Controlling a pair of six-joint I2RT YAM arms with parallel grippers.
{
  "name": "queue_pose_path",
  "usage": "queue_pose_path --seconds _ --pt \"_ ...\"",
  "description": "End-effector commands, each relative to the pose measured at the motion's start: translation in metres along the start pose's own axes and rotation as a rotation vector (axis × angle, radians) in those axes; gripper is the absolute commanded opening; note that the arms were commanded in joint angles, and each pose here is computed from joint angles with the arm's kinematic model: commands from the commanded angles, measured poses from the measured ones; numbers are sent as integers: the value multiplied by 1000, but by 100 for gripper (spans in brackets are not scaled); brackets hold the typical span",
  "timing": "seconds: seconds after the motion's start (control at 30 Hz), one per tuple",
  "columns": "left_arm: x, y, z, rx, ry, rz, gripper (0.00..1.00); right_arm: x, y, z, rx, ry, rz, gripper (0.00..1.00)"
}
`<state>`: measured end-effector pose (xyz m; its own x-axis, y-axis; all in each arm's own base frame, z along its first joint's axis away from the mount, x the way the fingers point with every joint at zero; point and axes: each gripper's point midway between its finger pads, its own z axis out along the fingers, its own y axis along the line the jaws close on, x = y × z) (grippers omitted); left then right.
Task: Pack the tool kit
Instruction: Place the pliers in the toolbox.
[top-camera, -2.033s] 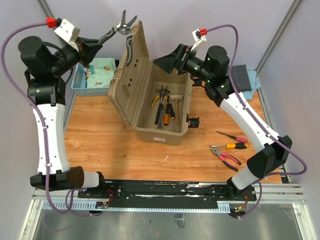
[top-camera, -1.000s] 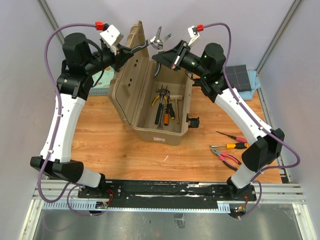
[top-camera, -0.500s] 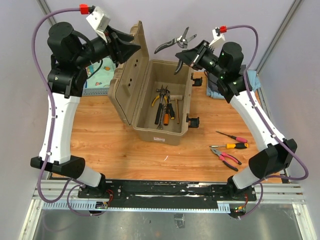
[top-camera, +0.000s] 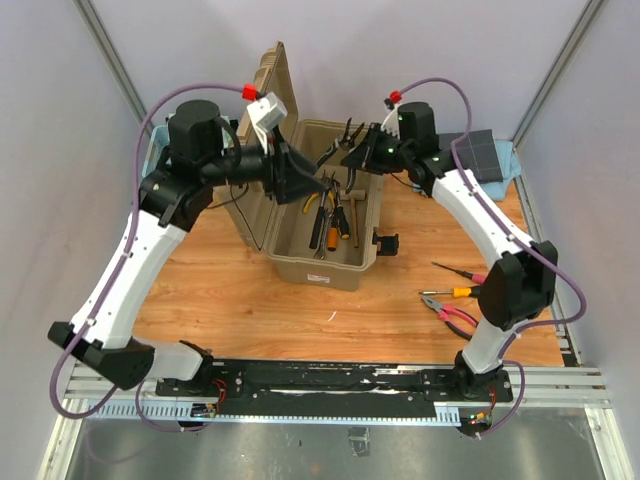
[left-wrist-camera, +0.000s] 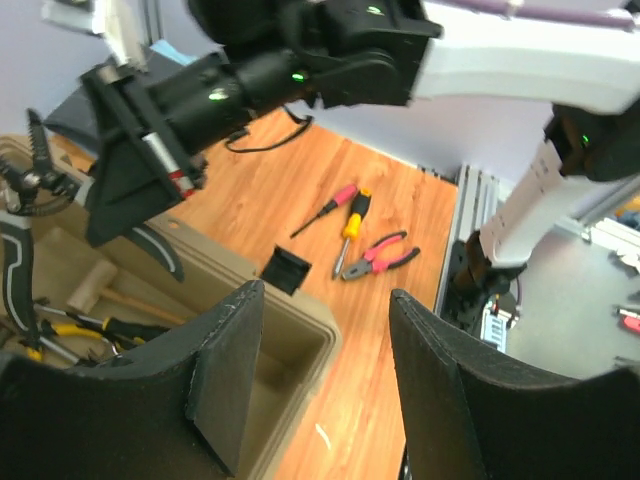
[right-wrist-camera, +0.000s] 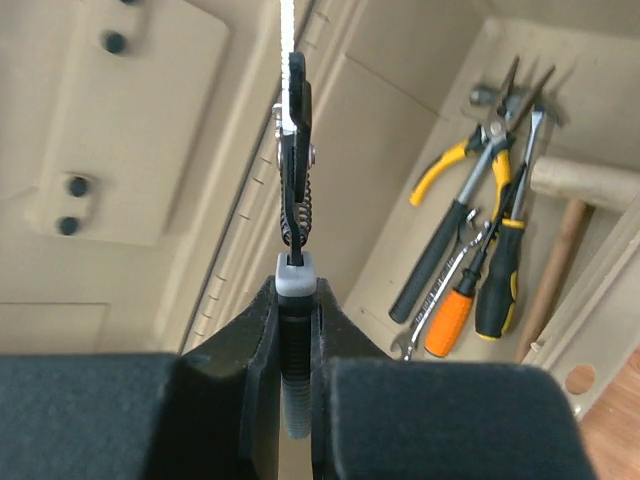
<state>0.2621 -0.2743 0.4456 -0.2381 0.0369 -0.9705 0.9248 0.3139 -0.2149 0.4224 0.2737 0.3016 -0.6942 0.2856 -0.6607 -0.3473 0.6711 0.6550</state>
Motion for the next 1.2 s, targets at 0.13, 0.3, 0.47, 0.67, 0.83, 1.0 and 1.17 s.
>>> queue_pose_path --seconds 0.13,0.3,0.47,0.67,0.83,1.0,1.17 --pt "15 -18 -34 -123 10 136 57 35 -4 39 44 128 -66 1" --pt "-22 -3 -60 -321 -71 238 57 56 -24 58 101 212 -52 1" --pt "-46 19 -83 -500 -133 238 57 93 -57 80 189 355 -43 1" --pt "-55 40 -106 -599 -187 158 58 121 -78 92 253 476 -39 2" --pt "-68 47 -125 -668 -238 143 58 131 -89 95 283 508 -27 32" --pt "-73 49 -138 -701 -262 137 60 118 -76 93 242 473 -61 70" --pt "-83 57 -158 -780 -290 163 63 74 -38 75 127 327 -187 82"
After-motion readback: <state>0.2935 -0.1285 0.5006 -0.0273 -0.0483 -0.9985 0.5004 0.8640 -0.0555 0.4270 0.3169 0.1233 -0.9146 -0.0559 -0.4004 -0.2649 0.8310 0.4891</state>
